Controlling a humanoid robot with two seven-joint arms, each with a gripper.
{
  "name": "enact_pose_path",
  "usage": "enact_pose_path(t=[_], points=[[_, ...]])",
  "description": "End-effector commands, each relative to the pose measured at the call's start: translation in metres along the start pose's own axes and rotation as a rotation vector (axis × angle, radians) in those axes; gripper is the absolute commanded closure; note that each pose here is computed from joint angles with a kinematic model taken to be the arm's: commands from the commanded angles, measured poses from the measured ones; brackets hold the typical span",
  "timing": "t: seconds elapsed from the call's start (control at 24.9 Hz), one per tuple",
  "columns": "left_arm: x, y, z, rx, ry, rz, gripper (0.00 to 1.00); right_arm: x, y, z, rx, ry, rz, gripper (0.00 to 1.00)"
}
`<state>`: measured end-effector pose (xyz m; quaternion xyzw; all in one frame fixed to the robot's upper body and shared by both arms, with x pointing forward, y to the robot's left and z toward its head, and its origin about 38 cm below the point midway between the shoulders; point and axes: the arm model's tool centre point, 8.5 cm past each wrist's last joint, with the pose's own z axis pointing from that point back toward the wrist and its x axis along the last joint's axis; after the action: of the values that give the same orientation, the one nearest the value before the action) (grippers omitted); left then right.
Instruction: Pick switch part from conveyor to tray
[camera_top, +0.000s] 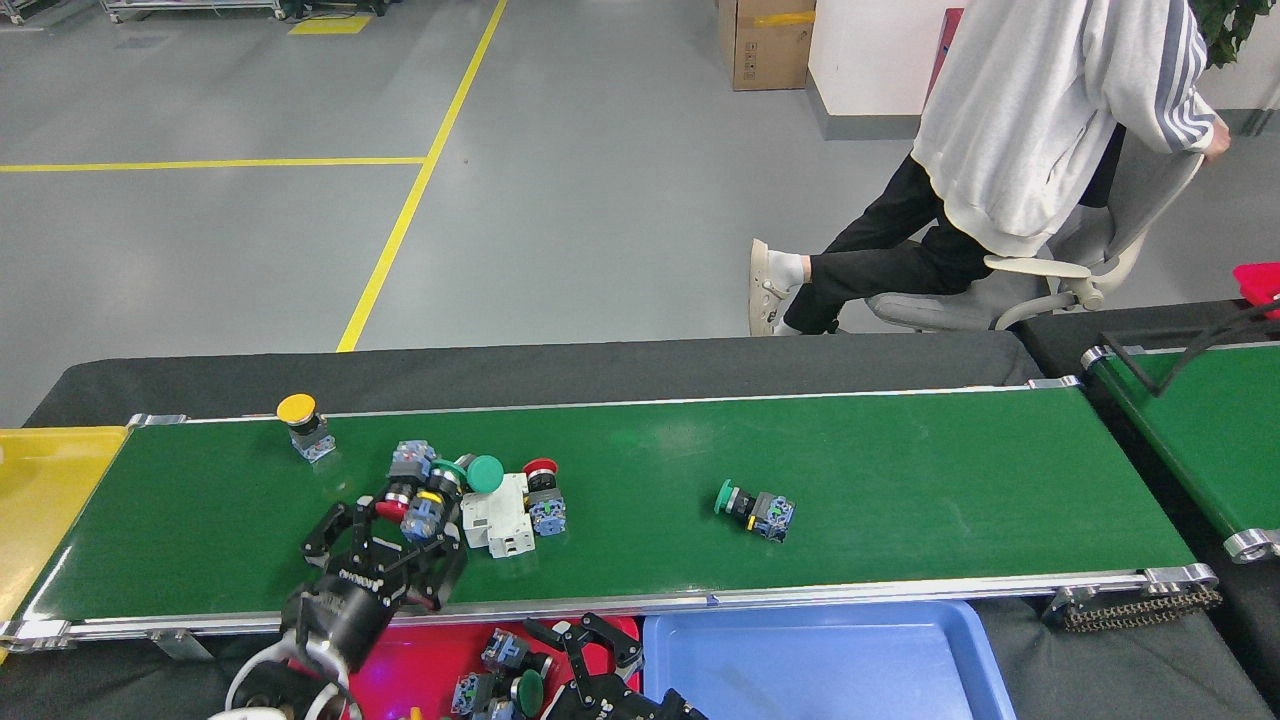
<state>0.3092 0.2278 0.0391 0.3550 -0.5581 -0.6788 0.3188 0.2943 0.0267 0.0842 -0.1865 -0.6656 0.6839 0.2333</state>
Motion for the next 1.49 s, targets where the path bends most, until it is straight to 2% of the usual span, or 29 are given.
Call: enact_pose_path(t=[0.0,0.04,0.12,0.16,0.24,0.28,0.52,0.6,0.64,0.68,0.76,0.8,0.93,1.09,1.17,1.33,1.45], points=[[0.021,0.008,0.014,0.019,-0.087,-0.006,0.81,-0.042,-0.013,0.022,-0.051,0.166,-0.015,0.0],[0.032,0.007,0.021,0.018,-0.12,0.006,0.8,-0.064,-0.012,0.038,-0.066,0.283,-0.047,0.0],[0.048,0.001,0.034,-0.001,-0.162,0.031,0.7,-0.104,-0.012,0.068,-0.107,0.521,-0.093,0.0],[0.052,-0.003,0.038,-0.015,-0.161,0.042,0.54,-0.125,-0.012,0.086,-0.143,0.661,-0.109,0.0],[0.054,-0.003,0.038,-0.01,-0.144,0.059,0.06,-0.15,-0.008,0.118,-0.205,0.847,-0.098,0.0],[0.055,-0.002,0.037,0.001,-0.131,0.074,0.0,-0.157,-0.002,0.136,-0.217,0.922,-0.098,0.0],[0.024,-0.007,0.059,0.001,0.002,0.095,0.0,-0.188,0.012,0.215,-0.19,1.138,-0.066,0.0],[0.005,-0.01,0.078,-0.004,0.109,0.104,0.0,-0.193,0.02,0.241,-0.141,1.162,-0.024,0.0],[-0.007,-0.011,0.086,0.005,0.219,0.119,0.0,-0.194,0.024,0.252,-0.109,1.159,-0.007,0.0],[-0.017,-0.013,0.095,0.001,0.319,0.128,0.0,-0.195,0.025,0.258,-0.098,1.152,-0.004,0.0],[-0.046,-0.019,0.117,-0.028,0.534,0.108,0.0,-0.198,0.025,0.267,-0.107,1.121,-0.042,0.0],[-0.051,-0.022,0.125,-0.043,0.59,0.103,0.0,-0.203,0.022,0.273,-0.116,1.106,-0.053,0.0],[-0.052,-0.026,0.135,-0.067,0.598,0.096,0.0,-0.209,0.019,0.284,-0.116,1.085,-0.052,0.0],[-0.056,-0.018,0.119,-0.042,0.582,0.085,0.0,-0.21,0.018,0.286,-0.113,1.075,-0.056,0.0],[-0.064,-0.008,0.098,-0.019,0.564,0.07,0.0,-0.21,0.019,0.286,-0.1,1.073,-0.067,0.0],[-0.08,-0.004,0.055,-0.088,0.569,0.065,0.0,-0.213,0.019,0.289,-0.092,1.082,-0.076,0.0],[-0.088,-0.007,0.039,-0.101,0.57,0.073,0.0,-0.212,0.02,0.288,-0.091,1.071,-0.08,0.0]])
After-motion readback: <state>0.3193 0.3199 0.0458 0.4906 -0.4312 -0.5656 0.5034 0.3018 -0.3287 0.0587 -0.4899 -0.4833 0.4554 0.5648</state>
